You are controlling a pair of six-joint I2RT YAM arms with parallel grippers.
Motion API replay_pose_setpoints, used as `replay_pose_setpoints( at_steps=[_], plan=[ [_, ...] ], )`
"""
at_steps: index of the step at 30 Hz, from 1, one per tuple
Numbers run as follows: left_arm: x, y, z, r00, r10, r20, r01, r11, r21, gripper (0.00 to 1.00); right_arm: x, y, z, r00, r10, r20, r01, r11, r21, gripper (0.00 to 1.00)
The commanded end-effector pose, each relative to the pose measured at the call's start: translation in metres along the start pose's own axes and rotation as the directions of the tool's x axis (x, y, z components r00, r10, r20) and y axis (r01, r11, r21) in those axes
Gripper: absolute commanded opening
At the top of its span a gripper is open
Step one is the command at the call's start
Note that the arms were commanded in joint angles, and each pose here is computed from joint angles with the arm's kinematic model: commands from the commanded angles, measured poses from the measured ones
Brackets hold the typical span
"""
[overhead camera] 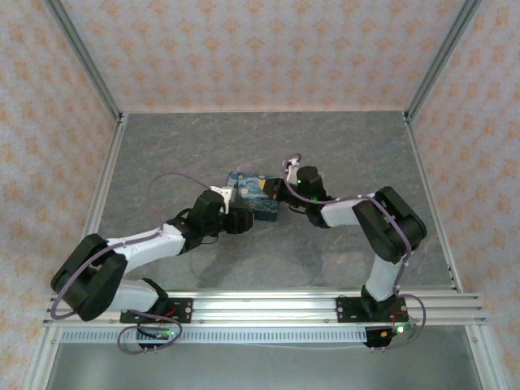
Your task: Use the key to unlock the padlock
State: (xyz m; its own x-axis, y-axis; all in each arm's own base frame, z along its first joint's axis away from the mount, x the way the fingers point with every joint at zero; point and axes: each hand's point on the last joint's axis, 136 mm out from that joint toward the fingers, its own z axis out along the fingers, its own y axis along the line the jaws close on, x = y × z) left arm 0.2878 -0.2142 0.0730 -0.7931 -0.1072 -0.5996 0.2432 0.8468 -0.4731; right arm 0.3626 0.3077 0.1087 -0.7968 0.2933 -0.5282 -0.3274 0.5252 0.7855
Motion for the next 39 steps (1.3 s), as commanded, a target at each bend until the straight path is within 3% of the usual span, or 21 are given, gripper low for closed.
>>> replay_pose_setpoints(
  at_steps=[1, 13, 26, 39],
  plan=[
    [-0.014, 0.002, 0.007, 0.996, 0.049, 0.069, -0.047, 0.999, -0.02, 0.73, 0.049, -0.042, -0.006, 0.989, 0.103, -0.11, -0.084, 0.983, 0.16, 0.0],
    [-0.045, 0.004, 0.02, 0.988, 0.106, 0.117, -0.102, 0.994, -0.042, 0.73, 0.052, -0.035, -0.013, 0.991, 0.094, -0.1, -0.076, 0.982, 0.173, 0.0],
    [-0.015, -0.001, 0.005, 0.99, 0.111, 0.088, -0.116, 0.992, 0.052, 0.71, 0.045, -0.033, -0.006, 0.993, 0.07, -0.096, -0.054, 0.985, 0.164, 0.0],
    [-0.007, -0.001, 0.032, 0.994, 0.095, 0.057, -0.1, 0.991, 0.093, 0.66, 0.044, -0.034, -0.006, 0.994, 0.063, -0.093, -0.046, 0.984, 0.172, 0.0]
  ],
)
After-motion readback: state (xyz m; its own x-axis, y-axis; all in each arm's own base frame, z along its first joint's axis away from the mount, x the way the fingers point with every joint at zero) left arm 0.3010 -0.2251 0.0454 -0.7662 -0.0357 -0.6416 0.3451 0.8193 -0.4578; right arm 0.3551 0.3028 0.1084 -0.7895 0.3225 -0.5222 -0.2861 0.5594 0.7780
